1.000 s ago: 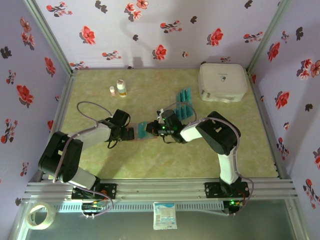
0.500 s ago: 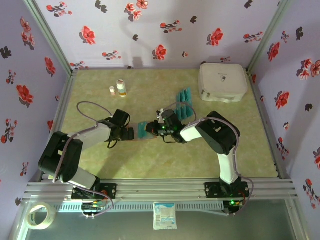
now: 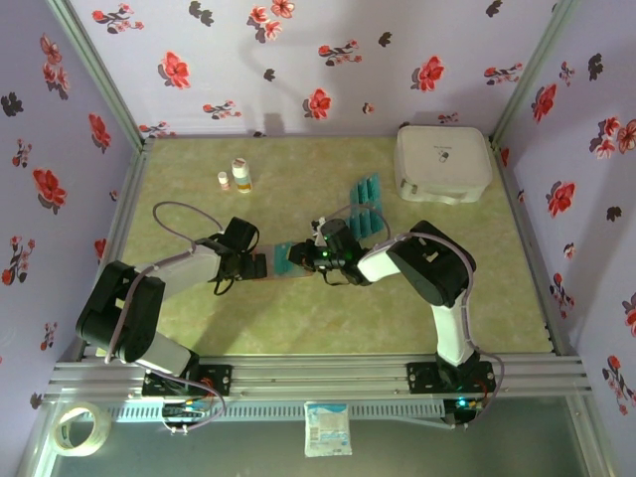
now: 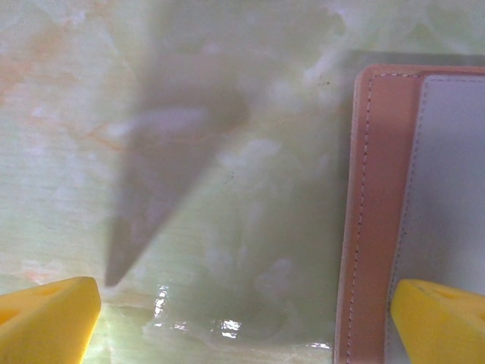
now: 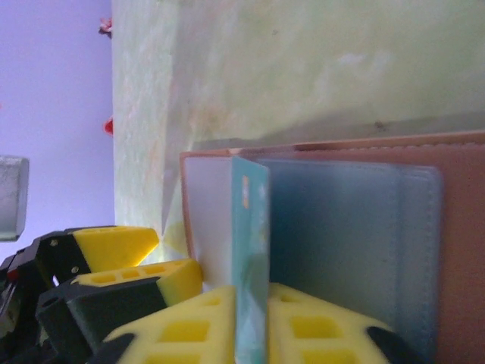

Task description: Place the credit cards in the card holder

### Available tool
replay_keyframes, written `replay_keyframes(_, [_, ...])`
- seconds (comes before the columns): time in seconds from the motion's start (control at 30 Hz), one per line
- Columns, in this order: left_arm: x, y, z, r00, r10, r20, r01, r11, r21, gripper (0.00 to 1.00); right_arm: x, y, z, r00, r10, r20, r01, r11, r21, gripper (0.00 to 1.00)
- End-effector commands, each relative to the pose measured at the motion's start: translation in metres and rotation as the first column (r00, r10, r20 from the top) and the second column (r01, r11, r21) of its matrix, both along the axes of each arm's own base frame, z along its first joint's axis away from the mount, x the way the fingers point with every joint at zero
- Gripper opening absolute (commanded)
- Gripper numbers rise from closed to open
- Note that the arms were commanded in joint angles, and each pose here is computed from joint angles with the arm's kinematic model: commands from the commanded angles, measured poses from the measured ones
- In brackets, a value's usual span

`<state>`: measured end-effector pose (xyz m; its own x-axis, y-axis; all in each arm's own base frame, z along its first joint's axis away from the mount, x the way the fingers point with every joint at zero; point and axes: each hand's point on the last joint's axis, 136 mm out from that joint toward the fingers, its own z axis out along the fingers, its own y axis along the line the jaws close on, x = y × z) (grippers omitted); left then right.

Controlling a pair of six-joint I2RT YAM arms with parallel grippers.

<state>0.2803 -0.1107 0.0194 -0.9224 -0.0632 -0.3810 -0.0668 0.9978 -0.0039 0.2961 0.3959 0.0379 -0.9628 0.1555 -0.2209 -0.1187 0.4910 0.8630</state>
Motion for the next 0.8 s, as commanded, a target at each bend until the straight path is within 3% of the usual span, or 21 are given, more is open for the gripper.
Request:
replay_keyframes(0.0, [-0.0069, 0.0008, -0.0073, 0.999, -0.01, -0.042, 0.011, 1.0, 0.024, 1.0, -0.0103, -0.0021, -0.0131, 0.999, 0.02, -0.032, -0.021, 0.999, -0.037, 0.22])
replay_keyframes(0.1, [-0.0068, 0.0008, -0.0069, 0.999, -0.011, -0.04, 0.012, 1.0, 0.024, 1.0, -0.0104, -0.0038, -0.0124, 0.999, 0.018, -0.028, -0.019, 0.999, -0.05, 0.26])
replay_keyframes(0.43, [-0.0072, 0.001, -0.0075, 0.999, -0.011, -0.041, 0.012, 1.0, 0.024, 1.0, -0.0099, -0.0104, -0.0161, 1.0, 0.006, -0.027, -0.009, 0.995, -0.101, 0.26])
replay_keyframes(0.77, [-0.0068, -0.0001, -0.0074, 0.999, -0.014, -0.041, 0.015, 1.0, 0.021, 1.0, -0.0125, -0.0114, -0.02, 0.999, 0.014, -0.037, -0.018, 0.994, -0.111, 0.04])
